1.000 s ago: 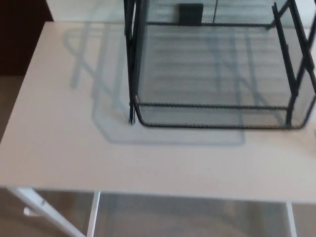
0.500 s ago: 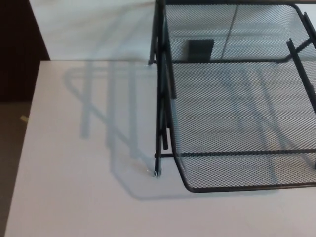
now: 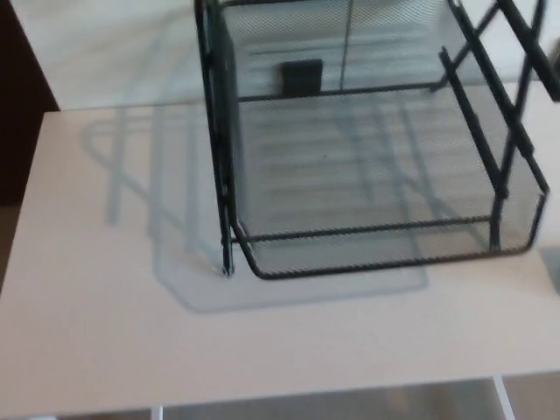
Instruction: The robot walks towards a desk on which a file tray is kept in the middle and a cube is kept to its right. The robot lifts the cube using its right hand and places it on the file tray.
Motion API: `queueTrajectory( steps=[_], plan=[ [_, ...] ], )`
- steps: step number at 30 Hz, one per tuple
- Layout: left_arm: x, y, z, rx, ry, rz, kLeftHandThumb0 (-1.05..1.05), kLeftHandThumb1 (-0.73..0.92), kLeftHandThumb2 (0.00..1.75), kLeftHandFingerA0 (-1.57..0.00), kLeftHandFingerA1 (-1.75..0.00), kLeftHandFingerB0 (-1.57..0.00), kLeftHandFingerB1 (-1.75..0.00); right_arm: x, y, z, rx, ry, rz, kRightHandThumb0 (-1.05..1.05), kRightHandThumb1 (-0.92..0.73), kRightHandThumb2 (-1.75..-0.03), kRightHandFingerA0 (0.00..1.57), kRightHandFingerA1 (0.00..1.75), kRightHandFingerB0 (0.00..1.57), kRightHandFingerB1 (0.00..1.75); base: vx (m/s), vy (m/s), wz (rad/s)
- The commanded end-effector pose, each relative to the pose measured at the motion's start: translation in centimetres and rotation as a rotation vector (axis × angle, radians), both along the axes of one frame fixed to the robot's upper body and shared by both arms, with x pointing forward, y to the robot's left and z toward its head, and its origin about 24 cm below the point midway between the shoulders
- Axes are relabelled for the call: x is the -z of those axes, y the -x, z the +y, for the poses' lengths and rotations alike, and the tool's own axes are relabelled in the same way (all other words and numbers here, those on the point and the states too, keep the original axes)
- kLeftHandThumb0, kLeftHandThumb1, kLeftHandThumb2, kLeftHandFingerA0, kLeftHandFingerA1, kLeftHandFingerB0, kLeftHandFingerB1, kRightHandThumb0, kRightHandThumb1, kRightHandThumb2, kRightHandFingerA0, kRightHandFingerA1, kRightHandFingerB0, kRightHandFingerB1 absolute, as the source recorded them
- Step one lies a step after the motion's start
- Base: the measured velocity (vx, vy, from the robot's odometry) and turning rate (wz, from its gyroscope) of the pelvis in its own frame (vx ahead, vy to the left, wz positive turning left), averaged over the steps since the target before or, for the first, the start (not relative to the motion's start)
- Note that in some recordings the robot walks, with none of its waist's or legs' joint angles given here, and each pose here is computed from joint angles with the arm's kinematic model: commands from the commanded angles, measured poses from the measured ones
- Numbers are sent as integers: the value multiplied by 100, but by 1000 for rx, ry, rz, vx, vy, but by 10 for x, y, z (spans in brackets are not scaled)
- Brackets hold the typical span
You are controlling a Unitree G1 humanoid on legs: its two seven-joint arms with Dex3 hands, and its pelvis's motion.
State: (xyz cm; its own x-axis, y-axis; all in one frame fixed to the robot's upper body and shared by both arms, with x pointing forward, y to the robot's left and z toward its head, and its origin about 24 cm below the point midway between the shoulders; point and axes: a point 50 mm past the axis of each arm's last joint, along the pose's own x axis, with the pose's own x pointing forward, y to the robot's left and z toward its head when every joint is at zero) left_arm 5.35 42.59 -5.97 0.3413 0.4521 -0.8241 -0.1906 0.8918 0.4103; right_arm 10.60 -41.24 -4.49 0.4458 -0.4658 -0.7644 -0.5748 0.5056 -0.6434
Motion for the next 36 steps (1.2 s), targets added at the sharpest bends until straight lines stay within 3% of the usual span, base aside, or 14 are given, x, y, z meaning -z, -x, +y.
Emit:
queueTrajectory(
  steps=[1,4,5,6,7,24,25,26,27,28,29,36],
  plan=[
    [-3,5,4,-13,-18,10,-105,65,125,-14,-79,0,-64,-6,0,-5,9,42,14,-71,-62,-92,41,56,8,40,-110,67,-6],
    [-3,5,4,-4,-26,20,-105,66,125,-18,-80,0,-65,-7,-1,-5,8,44,14,-71,-62,-92,41,56,8,40,-145,137,-2],
    [-3,5,4,-7,-20,15,-105,66,125,-8,-75,-6,-59,-6,3,-6,48,96,-32,-58,-65,-60,66,53,38,33,-133,361,28],
    [-3,5,4,-4,-17,11,-105,67,125,-12,-77,-3,-61,-4,8,-7,109,74,-66,-78,-54,-91,22,51,6,37,-120,338,7],
    [-4,4,5,-3,-20,9,-105,66,125,-11,-76,-4,-61,-6,2,-7,99,-77,-32,-78,-54,-91,22,51,6,37,-128,325,4],
    [-4,1,5,-22,-12,-12,-105,67,125,-10,-76,-6,-60,-8,-4,-8,94,-89,-45,-78,-54,-91,22,51,6,37,-22,-22,2],
    [-4,1,5,-14,-15,-10,-105,67,125,-8,-76,-4,-58,-4,-6,-7,126,-43,-57,-63,-74,-62,48,44,27,31,5,-158,-9],
    [-5,1,5,0,-17,-6,-105,67,125,-7,-75,-4,-58,-3,-9,-8,160,-30,-83,-36,-36,-95,4,51,0,48,0,0,0],
    [-5,1,5,-1,-15,-6,-105,67,125,-7,-75,-4,-58,-8,-10,-11,138,-112,-102,-36,-36,-95,4,51,0,48,-50,30,-13],
    [-5,1,5,-11,-12,-17,-105,66,125,-6,-75,-6,-59,-8,-13,-8,88,-101,-82,-69,-50,-85,22,51,5,33,-58,100,-10],
    [-5,0,5,-20,-13,-18,-105,66,125,-7,-75,-4,-59,-6,-15,-4,-5,-56,-4,-53,-38,-82,2,47,2,43,-50,114,-7],
    [-4,0,4,-26,-18,-20,-105,64,125,-6,-77,-4,-61,-4,-16,-3,-41,-37,29,-53,-38,-82,2,47,2,43,-61,329,-13]
  ],
)
